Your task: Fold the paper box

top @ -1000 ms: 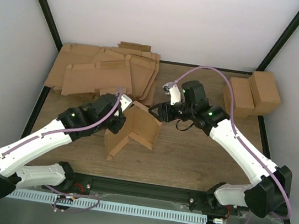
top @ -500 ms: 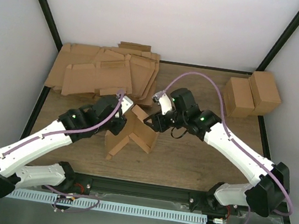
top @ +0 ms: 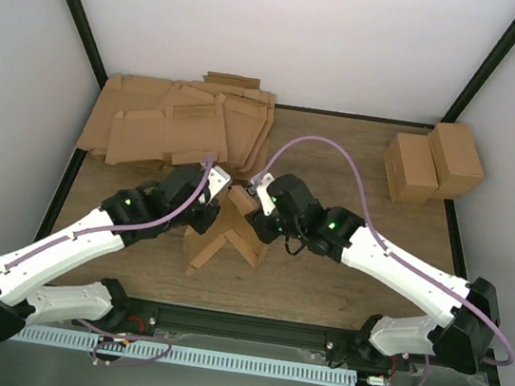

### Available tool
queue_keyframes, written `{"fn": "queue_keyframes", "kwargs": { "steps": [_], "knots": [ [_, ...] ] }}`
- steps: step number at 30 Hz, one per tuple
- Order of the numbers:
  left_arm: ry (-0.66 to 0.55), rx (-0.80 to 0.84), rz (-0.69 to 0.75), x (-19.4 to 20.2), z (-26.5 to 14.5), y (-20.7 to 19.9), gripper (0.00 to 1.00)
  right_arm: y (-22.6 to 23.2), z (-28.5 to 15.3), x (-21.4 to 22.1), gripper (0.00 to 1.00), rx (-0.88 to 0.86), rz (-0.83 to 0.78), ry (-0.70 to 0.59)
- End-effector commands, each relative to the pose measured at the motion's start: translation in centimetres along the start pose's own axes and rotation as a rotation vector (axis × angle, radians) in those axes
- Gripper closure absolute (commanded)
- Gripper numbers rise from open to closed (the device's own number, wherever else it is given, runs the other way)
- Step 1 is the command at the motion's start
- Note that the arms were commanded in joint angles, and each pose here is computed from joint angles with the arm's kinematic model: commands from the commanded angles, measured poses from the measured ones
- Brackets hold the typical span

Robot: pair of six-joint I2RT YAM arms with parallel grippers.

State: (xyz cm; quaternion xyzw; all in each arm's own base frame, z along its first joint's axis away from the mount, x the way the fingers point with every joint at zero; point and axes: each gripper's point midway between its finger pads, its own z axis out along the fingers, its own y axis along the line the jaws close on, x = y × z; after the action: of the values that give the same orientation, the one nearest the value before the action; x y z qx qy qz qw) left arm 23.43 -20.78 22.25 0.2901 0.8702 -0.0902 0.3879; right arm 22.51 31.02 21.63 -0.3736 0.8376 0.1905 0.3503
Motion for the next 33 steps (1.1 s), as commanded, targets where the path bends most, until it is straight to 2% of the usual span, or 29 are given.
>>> {"fn": "queue_keyframes", "kwargs": {
  "steps": [1,7,13,15,19,21,23,25,27,33],
  "knots": [
    [-0.032,0.078,-0.038,-0.8,-0.3,-1.4,0.96,-1.2,-0.4,0.9,0.52,0.166,-0.081,0.009],
    [-0.042,0.115,-0.067,-2.2,-0.9,-2.1,0.96,-1.2,0.9,2.9,0.52,0.267,-0.176,0.073],
    [-0.020,0.145,-0.092,-3.8,-1.3,-2.7,0.96,-2.3,1.4,3.9,0.52,0.344,-0.188,0.104],
    [-0.002,0.144,-0.095,-4.1,-1.2,-2.8,0.96,-2.6,1.2,3.7,0.47,0.370,-0.185,0.097],
    [0.032,0.146,-0.087,-4.2,-0.9,-3.0,0.96,-2.7,0.3,2.8,0.43,0.378,-0.159,0.050],
    [0.041,0.146,-0.079,-4.1,-0.8,-3.1,0.96,-2.1,-0.7,1.7,0.35,0.337,-0.132,-0.001],
    [0.049,0.143,-0.072,-4.1,-0.7,-3.1,0.96,-1.2,-1.9,0.5,0.20,0.274,-0.105,-0.054],
    [0.054,0.137,-0.063,-4.1,-0.6,-3.0,0.96,-0.3,-3.4,-0.7,0.10,0.215,-0.079,-0.113],
    [0.055,0.132,-0.057,-4.2,-0.7,-2.9,0.96,0.2,-5.1,-1.7,0.02,0.168,-0.059,-0.163],
    [0.052,0.134,-0.029,-4.4,-1.0,-2.9,0.96,0.6,-7.5,-2.9,0.00,0.082,-0.022,-0.172]
  ]
}}
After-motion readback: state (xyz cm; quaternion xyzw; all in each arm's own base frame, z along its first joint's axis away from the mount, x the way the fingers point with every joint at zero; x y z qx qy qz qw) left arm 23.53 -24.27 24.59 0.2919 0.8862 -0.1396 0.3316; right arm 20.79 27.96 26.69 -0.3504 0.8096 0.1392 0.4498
